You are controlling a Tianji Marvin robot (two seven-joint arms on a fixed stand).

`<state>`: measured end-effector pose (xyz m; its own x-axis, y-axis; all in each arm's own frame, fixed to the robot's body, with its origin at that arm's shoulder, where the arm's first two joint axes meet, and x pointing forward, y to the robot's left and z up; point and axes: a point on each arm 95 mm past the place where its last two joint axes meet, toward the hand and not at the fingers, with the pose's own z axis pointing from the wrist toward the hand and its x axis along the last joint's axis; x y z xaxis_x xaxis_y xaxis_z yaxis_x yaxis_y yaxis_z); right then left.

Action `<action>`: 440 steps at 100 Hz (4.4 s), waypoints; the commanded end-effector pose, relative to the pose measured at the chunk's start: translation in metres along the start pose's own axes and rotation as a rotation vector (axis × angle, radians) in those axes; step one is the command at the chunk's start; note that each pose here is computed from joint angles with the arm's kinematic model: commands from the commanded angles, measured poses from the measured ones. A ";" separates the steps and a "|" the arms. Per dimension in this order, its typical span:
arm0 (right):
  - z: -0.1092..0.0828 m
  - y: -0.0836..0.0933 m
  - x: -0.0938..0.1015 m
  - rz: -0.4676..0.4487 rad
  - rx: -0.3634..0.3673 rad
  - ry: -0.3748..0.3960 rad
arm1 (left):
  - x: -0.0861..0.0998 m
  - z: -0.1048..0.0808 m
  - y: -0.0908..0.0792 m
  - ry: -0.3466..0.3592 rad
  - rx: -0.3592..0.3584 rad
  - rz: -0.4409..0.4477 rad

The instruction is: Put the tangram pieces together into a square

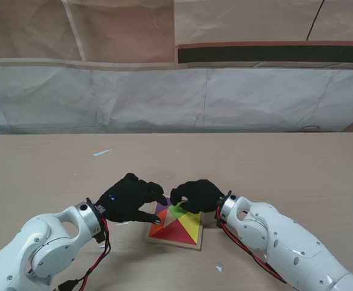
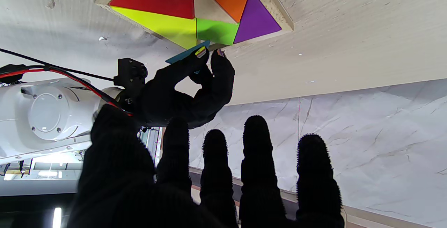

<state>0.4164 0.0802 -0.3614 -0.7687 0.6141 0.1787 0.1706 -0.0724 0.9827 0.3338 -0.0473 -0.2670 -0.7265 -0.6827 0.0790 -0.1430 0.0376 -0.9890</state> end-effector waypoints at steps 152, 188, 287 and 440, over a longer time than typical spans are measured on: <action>-0.004 0.006 -0.009 -0.138 0.093 0.006 | 0.002 -0.001 0.002 -0.005 -0.019 -0.006; -0.009 0.006 -0.015 -0.139 0.113 -0.019 | 0.003 0.002 0.003 -0.002 -0.023 -0.012; -0.025 0.010 -0.017 -0.353 0.120 0.034 | 0.003 0.002 0.004 -0.002 -0.016 -0.013; -0.017 0.010 -0.013 -0.297 0.120 -0.002 | 0.003 0.001 0.004 -0.006 -0.020 -0.013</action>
<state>0.4185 0.0586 -0.3527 -0.7898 0.6039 -0.1071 0.0092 0.1863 0.9825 0.3321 -0.0493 -0.2699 -0.7230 -0.6854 0.0873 -0.1547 0.0375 -0.9872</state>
